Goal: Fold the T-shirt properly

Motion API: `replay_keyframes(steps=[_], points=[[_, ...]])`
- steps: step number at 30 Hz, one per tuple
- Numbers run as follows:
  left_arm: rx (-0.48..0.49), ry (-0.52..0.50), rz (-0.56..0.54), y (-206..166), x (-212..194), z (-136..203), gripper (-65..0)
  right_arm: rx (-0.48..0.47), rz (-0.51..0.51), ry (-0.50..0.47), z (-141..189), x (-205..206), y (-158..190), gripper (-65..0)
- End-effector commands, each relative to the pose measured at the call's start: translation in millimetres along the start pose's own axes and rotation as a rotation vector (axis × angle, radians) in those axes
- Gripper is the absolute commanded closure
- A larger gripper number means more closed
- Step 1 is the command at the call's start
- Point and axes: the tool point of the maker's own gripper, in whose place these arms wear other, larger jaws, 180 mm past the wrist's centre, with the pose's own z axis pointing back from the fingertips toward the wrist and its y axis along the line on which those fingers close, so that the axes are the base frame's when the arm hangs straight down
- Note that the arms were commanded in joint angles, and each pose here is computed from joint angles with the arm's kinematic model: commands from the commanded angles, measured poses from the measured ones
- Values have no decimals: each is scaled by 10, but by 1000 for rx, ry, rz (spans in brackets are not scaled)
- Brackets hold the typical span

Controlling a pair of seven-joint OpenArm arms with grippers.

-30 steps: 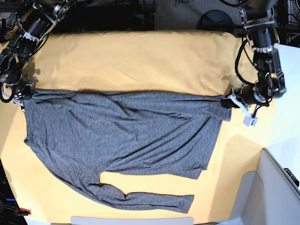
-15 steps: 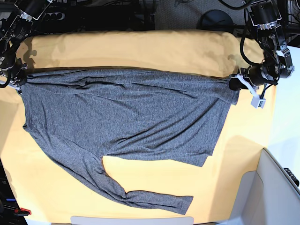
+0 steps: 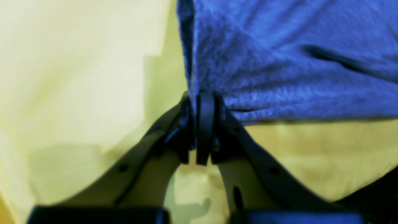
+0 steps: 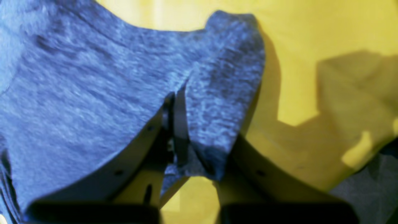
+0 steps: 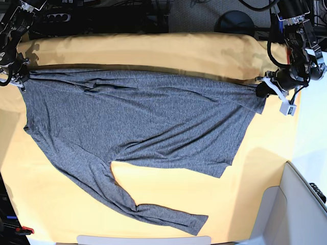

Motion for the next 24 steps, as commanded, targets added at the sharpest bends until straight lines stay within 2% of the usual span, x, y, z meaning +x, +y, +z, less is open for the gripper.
replay_keyframes(steps=[1,8,15,24], points=[[44,-39,-31,91,174,125,-1,16,32,-93,114,277,87,0],[33,11,-1,121,23,43,-1,14,41,-79,136,255,72,0],[36,36,18,167,-73,18,-1,-19,62,-66,153,244,-50,0],[43,103,36,194,-391,32,-1,-69,102,-61,207,277,-224,0]])
